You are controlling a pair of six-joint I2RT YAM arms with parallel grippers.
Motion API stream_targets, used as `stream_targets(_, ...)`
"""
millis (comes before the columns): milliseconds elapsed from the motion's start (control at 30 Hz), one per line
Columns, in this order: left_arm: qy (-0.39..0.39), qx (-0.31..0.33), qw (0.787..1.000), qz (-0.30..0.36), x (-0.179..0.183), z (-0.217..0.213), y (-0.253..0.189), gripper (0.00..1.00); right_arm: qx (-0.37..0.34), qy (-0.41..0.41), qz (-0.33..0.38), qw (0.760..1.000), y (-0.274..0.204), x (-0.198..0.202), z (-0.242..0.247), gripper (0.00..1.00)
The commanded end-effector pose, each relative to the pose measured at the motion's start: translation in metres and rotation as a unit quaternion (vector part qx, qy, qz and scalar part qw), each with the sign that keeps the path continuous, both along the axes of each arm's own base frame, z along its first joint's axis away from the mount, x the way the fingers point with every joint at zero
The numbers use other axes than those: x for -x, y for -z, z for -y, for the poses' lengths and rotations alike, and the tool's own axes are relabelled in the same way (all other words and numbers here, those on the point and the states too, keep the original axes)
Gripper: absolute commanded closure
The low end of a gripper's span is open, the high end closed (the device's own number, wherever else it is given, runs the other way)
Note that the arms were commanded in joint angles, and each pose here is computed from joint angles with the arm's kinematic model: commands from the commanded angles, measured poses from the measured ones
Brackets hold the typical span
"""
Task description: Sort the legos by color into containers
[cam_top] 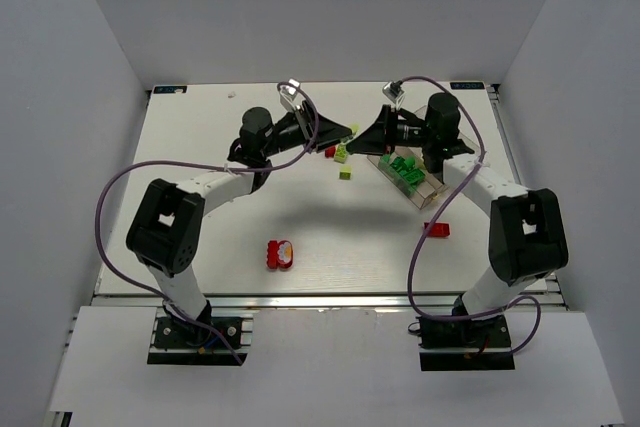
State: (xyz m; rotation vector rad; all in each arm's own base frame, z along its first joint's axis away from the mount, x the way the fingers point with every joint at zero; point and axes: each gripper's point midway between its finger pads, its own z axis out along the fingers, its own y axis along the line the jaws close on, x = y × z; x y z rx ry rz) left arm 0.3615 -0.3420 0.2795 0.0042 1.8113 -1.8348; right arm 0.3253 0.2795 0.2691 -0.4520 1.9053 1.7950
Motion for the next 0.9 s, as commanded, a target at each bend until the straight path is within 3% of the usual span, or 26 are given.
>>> stream_targets(0,-0.047,0.014,0.998,0.033,-0.034,-0.019,-0.027,0.88,0.0,-0.02,0.046,0.999,-0.013,0.02,0.014,1.0)
stream_targets(267,-0.044,0.008,0.998,0.034,-0.049,-0.02,-0.023,0.88,0.028,0.003,0.046,0.999,0.009,0.025,0.036,1.0)
stream_targets(367,-0.048,-0.003,0.998,0.031,-0.051,-0.02,-0.017,0.88,0.081,0.06,0.056,0.993,0.026,0.006,0.059,1.0)
stream_targets(400,-0.05,-0.01,0.998,0.03,-0.053,-0.02,-0.014,0.88,0.141,0.111,0.132,0.975,0.03,-0.021,0.072,1.0)
stream_targets(467,-0.055,-0.035,0.998,0.022,-0.054,-0.021,-0.002,0.88,0.226,0.148,0.127,0.954,0.052,-0.029,0.094,1.0)
stream_targets(500,-0.055,-0.042,0.997,0.022,-0.052,-0.02,0.0,0.88,0.279,0.185,0.163,0.928,0.055,-0.047,0.111,1.0)
stream_targets(533,-0.057,-0.061,0.996,0.017,-0.051,-0.019,0.01,0.88,0.329,0.219,0.158,0.905,0.066,-0.057,0.128,1.0)
stream_targets(567,-0.057,-0.071,0.996,0.014,-0.05,-0.018,0.014,0.88,0.333,0.214,0.163,0.904,0.066,-0.057,0.129,1.0)
stream_targets(633,-0.051,-0.097,0.994,0.008,-0.044,-0.014,0.027,0.88,0.393,0.249,0.17,0.869,0.079,-0.074,0.151,1.0)
stream_targets(700,-0.051,-0.111,0.993,0.003,-0.041,-0.012,0.035,0.88,0.425,0.259,0.161,0.852,0.092,-0.084,0.162,1.0)
stream_targets(867,-0.045,-0.135,0.99,0.0,-0.029,-0.002,0.048,0.88,0.44,0.253,0.16,0.847,0.107,-0.099,0.162,1.0)
